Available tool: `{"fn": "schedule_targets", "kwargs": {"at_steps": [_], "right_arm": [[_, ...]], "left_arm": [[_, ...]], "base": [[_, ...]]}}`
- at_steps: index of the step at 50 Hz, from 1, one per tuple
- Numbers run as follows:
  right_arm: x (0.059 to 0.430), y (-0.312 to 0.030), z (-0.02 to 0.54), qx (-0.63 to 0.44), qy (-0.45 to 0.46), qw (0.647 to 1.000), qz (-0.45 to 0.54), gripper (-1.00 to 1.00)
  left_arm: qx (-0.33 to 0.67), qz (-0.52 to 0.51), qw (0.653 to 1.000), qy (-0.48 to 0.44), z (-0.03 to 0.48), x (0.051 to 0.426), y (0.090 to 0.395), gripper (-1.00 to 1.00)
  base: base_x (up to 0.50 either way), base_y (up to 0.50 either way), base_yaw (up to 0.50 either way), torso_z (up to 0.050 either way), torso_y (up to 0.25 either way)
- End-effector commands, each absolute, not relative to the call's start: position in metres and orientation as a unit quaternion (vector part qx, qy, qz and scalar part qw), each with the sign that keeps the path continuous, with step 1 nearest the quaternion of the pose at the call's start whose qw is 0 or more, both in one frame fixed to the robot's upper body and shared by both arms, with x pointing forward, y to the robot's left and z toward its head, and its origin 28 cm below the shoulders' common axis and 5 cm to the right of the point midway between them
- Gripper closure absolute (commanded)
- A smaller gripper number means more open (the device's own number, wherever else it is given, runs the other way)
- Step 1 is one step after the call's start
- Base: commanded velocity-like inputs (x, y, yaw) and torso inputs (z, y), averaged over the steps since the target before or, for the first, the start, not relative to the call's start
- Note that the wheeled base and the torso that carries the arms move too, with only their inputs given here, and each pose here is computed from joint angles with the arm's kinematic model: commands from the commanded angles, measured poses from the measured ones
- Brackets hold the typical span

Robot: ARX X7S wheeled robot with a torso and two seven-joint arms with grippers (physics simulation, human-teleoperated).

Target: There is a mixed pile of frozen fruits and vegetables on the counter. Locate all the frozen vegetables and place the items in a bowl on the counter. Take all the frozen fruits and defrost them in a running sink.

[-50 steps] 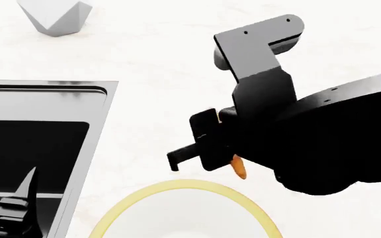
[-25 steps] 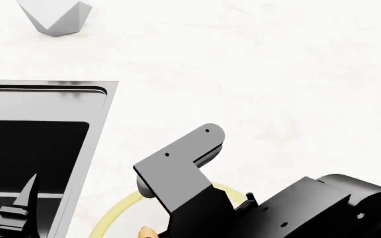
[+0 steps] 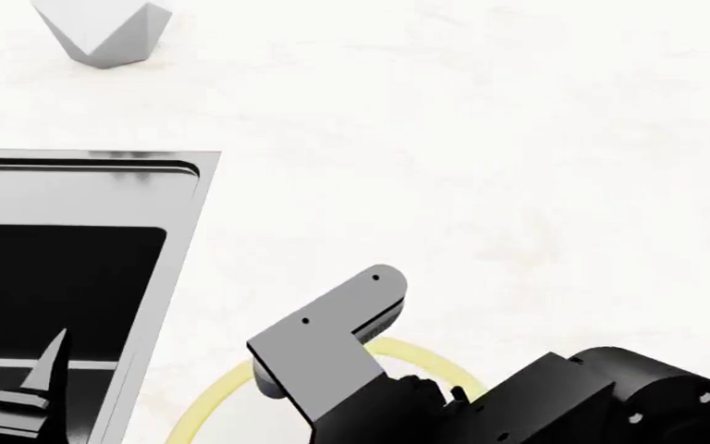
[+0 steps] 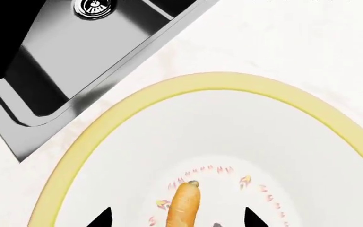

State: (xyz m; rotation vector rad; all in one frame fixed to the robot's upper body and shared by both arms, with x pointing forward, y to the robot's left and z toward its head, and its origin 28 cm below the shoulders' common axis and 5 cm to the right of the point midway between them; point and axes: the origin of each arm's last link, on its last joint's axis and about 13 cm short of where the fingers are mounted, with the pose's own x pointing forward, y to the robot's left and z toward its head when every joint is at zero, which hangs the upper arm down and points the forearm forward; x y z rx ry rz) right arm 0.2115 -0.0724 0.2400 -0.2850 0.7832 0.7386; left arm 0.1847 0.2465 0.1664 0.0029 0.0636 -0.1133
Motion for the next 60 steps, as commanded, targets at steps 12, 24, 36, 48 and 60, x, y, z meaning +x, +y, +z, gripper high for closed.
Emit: {"fn": "schedule_targets", "kwargs": {"at_steps": [12,24,36,48,60], "right_arm": [[0.198,-0.090,0.259,-0.118,0.209,0.920,0.311,-1.00],[0.222,-0.134,0.246,-0.038,0.019,0.977,0.209,-1.00],[0.191,-0.174,0.257,-0.033,-0.064,0.992,0.102,-1.00],[0.153,-0.192,0.252,0.012,-0.134,0.989,0.056,-1.00],[0.128,-0.197,0.231,0.017,-0.145,0.989,0.027,-1.00]], "left_arm": [[-0.012,-0.069,0.997,0.021,0.171,0.184,0.247,-1.00],[-0.011,-0.053,0.998,0.011,0.178,0.191,0.255,-1.00],[-0.004,-0.062,0.998,0.010,0.183,0.190,0.255,-1.00],[-0.008,-0.061,0.998,0.008,0.183,0.191,0.255,-1.00],[-0.015,-0.058,0.998,0.006,0.187,0.188,0.258,-1.00]], "base": [[0.00,0.00,0.00,0.000,0.000],[0.00,0.00,0.00,0.000,0.000],[0.00,0.00,0.00,0.000,0.000],[0.00,0.00,0.00,0.000,0.000],[0.00,0.00,0.00,0.000,0.000]]}}
